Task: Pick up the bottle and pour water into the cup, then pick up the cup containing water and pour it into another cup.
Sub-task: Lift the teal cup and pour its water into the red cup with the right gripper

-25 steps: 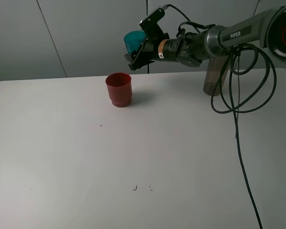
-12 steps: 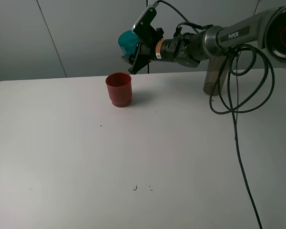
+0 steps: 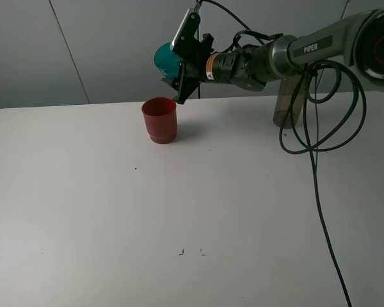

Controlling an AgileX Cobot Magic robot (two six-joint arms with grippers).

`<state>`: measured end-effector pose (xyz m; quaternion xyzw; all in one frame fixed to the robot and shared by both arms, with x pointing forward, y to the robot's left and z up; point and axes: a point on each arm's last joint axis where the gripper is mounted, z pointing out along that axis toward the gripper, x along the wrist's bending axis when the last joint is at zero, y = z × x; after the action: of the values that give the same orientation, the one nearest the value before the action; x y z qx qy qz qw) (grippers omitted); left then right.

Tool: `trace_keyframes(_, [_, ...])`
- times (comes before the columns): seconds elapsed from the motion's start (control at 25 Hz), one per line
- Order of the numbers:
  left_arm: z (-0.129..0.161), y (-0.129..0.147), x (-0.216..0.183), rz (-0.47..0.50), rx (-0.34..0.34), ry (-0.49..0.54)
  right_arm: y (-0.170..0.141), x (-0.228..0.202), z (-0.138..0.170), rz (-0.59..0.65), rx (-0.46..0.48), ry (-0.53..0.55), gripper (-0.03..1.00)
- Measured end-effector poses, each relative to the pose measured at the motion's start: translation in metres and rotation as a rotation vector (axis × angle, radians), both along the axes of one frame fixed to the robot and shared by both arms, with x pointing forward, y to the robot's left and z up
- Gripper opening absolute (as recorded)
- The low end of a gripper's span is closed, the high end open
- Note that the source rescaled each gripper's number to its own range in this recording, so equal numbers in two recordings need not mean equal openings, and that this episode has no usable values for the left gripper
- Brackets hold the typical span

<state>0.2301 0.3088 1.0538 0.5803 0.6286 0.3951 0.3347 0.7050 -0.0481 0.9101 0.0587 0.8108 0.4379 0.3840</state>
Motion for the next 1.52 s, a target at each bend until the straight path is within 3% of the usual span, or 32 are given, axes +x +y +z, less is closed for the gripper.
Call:
trace_keyframes(0.4, [0.0,0.0,0.0,0.0,0.0,0.0,0.0,-0.0001,-0.0011,0.078,-0.189,-0.168,0.07])
trace_keyframes(0.6, [0.0,0.0,0.0,0.0,0.0,0.0,0.004,-0.0018,-0.0009,0.098,-0.241,-0.219,0.07])
trace_keyframes(1.52, [0.0,0.0,0.0,0.0,0.0,0.0,0.0029,-0.0013,-0.0036,0.125,-0.379,-0.298,0.07])
